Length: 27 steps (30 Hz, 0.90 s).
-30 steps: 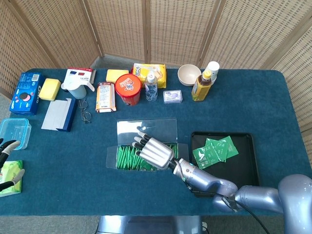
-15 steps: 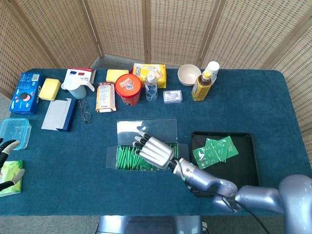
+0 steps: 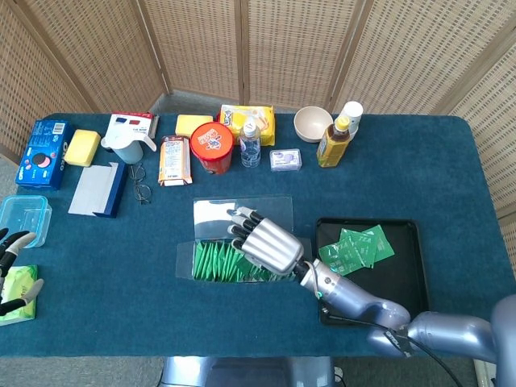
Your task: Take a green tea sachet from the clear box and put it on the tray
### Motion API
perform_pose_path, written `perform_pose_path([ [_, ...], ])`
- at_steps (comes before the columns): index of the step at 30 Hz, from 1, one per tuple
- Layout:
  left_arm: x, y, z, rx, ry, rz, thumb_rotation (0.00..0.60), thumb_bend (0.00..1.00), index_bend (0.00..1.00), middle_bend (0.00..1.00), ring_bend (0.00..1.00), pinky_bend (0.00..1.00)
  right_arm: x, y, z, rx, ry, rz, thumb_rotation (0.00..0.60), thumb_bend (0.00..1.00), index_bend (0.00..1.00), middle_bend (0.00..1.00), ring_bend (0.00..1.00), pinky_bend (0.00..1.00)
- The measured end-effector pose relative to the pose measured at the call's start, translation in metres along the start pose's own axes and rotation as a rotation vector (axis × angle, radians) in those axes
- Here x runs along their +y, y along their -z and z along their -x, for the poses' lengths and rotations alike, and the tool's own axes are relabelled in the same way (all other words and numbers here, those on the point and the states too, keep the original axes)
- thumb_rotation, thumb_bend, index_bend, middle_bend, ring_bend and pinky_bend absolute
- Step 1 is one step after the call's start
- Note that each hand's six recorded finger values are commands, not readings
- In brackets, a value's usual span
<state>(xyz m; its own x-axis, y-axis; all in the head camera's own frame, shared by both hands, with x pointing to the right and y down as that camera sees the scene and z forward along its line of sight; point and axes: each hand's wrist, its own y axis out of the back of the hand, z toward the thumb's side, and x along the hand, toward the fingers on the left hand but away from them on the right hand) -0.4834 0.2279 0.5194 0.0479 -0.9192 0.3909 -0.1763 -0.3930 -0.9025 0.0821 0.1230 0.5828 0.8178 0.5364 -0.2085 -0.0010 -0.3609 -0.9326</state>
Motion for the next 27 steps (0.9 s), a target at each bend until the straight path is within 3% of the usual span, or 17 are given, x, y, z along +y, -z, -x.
perform_pose_path([
  [11, -0.001, -0.005, 0.001, -0.009, -0.001, 0.007, 0.600, 0.27, 0.14, 0.15, 0.03, 0.25, 0.051, 0.033, -0.043, -0.108, 0.123, 0.027, 0.600, 0.51, 0.66, 0.33, 0.21, 0.18],
  [16, 0.002, -0.007, 0.002, -0.012, -0.007, 0.003, 0.600, 0.27, 0.14, 0.15, 0.03, 0.25, 0.064, 0.063, -0.075, -0.204, 0.144, 0.005, 0.600, 0.51, 0.66, 0.33, 0.21, 0.18],
  [27, 0.005, -0.014, 0.003, -0.024, -0.010, -0.005, 0.600, 0.27, 0.14, 0.15, 0.03, 0.25, 0.028, 0.111, -0.148, -0.390, 0.034, 0.027, 0.600, 0.51, 0.62, 0.33, 0.21, 0.18],
])
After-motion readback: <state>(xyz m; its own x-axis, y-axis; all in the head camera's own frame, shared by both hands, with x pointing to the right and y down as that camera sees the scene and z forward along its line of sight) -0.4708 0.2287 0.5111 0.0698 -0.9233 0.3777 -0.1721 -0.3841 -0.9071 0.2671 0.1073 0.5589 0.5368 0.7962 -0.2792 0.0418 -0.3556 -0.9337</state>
